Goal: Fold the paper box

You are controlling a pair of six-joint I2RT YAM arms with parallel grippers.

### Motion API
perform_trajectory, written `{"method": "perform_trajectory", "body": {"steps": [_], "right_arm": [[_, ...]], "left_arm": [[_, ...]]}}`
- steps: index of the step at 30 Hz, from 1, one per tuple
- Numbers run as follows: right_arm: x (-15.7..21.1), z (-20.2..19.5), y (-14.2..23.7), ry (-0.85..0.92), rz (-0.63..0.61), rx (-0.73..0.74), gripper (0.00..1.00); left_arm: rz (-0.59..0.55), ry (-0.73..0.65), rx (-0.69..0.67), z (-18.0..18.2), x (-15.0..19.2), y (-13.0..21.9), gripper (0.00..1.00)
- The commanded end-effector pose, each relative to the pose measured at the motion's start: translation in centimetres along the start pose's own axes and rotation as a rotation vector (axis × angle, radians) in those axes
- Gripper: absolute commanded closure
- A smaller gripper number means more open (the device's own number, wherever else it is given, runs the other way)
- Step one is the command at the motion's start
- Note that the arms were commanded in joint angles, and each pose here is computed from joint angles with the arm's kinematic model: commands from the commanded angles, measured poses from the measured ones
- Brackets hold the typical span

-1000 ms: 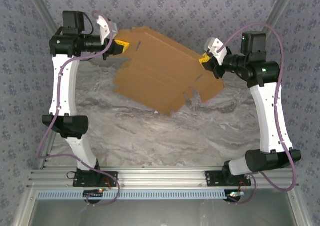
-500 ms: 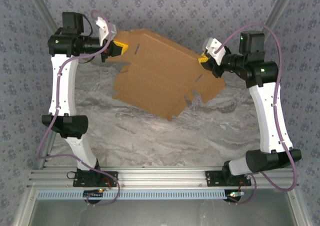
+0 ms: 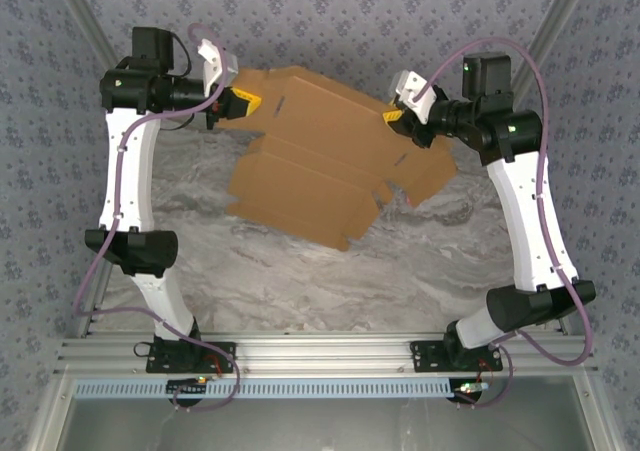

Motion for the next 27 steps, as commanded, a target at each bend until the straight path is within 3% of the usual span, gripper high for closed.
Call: {"method": "perform_trajectory", "body": {"steps": [1,6,9,15,23,27], "right_arm": [[-1.0,0.0,0.3,0.018,-0.016,0.006,0.81],[-1.1,-0.2,0.4,0.001,-0.004,0.016,0.71],[-1.1,-0.2,0.7,-0.009,-0.005,0.012,0.71],[-0.7,-0.2,0.7,-0.016,0.013,0.011,0.84],[-0.1,-0.4,-0.1,-0.004,0.057,0.026,0.82],[-0.1,-0.5,-0.5,0.015,0.093,0.058,0.9]], "left_arm": [[-0.024,-0.038,0.024,-1.1,-1.0,0.2,1.0],[-0.015,-0.043,0.016,-1.1,-1.0,0.2,1.0],[-0.014,-0.047,0.013,-1.1,-1.0,0.2,1.0],[-0.017,-0.054,0.008,-1.0,-1.2,0.2,1.0],[-0.023,-0.054,0.006,-1.0,-1.4,0.3,1.0],[-0.028,-0.045,0.003,-1.0,-1.5,0.3,1.0]]}}
Point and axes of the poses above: each hand's point on the last joint's axis, 136 mm out from that joint toward the fingers, its own y axis back along the fingers, its own z axis along the line the jaws close on, x = y × z, the point moved 9 cm from there along y, back along the fingers, and after that the axes turned 1 degree about y, right-handed, at the moved point
